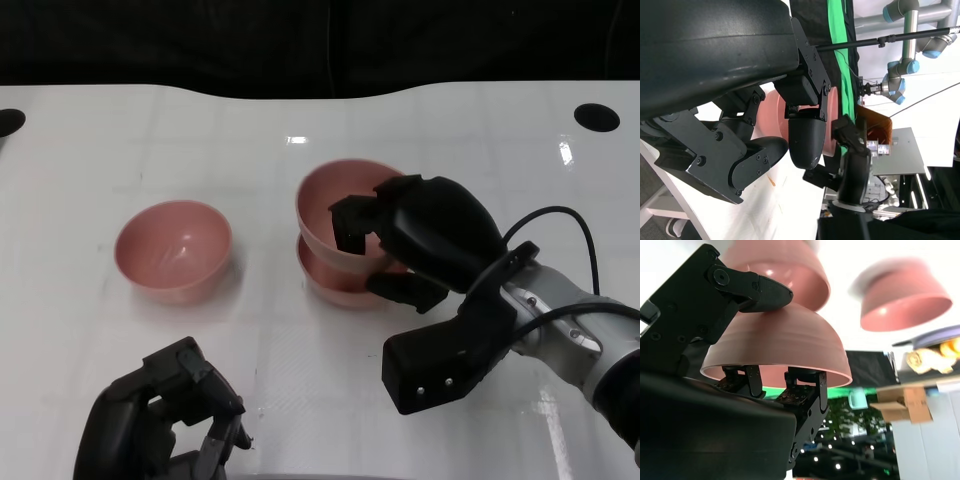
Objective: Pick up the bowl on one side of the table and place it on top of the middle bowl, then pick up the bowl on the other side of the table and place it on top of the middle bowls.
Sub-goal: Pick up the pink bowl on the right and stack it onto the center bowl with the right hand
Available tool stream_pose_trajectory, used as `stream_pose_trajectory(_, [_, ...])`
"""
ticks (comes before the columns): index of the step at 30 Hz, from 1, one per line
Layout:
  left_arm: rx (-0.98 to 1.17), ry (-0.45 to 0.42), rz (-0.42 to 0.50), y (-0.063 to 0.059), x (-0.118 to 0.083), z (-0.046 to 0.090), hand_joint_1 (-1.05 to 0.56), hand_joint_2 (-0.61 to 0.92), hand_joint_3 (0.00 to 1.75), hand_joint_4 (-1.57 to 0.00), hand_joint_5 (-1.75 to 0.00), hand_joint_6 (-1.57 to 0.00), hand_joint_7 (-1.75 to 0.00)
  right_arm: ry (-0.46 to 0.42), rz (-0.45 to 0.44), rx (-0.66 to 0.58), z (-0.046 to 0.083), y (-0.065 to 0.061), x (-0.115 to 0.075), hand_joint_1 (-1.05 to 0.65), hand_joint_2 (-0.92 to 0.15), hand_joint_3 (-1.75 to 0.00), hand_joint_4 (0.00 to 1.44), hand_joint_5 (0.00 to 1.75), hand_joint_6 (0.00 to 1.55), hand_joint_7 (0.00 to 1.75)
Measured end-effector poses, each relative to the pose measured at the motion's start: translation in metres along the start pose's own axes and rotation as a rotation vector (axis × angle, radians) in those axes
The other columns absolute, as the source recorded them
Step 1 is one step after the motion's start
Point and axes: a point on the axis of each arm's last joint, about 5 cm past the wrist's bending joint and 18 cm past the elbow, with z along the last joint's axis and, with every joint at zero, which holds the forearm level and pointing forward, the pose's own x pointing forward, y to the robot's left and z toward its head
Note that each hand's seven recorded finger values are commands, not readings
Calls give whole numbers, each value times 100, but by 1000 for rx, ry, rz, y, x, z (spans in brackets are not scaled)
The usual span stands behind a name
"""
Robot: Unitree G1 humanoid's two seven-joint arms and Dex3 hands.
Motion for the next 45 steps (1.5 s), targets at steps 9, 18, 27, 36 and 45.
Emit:
stream_pose_trajectory(9, [-4,-1,3,-1,-1,0,-11,55,103,-85,-155,-82,-133,61,118,-27,-6,12,2,-33,-80,-38,74,69,88,16])
stream_pose_trajectory(18, [2,0,0,-2,0,0,-11,54,104,-84,-154,-82,-132,56,198,-39,-6,11,5,-60,-92,-27,43,20,51,0])
stream_pose_trajectory(27, [1,-5,0,-2,0,0,-9,54,105,-84,-154,-83,-130,20,112,-60,-3,0,6,-65,-92,-31,29,14,40,0])
stream_pose_trajectory(36, [4,-11,1,-1,1,1,-10,56,103,-84,-153,-83,-130,58,88,-46,1,5,-21,-67,-92,-39,11,8,19,0])
stream_pose_trajectory(45, [14,-18,8,-1,2,1,-9,55,105,-84,-153,-83,-131,51,-7,41,5,4,-53,-61,-92,-40,15,12,22,2])
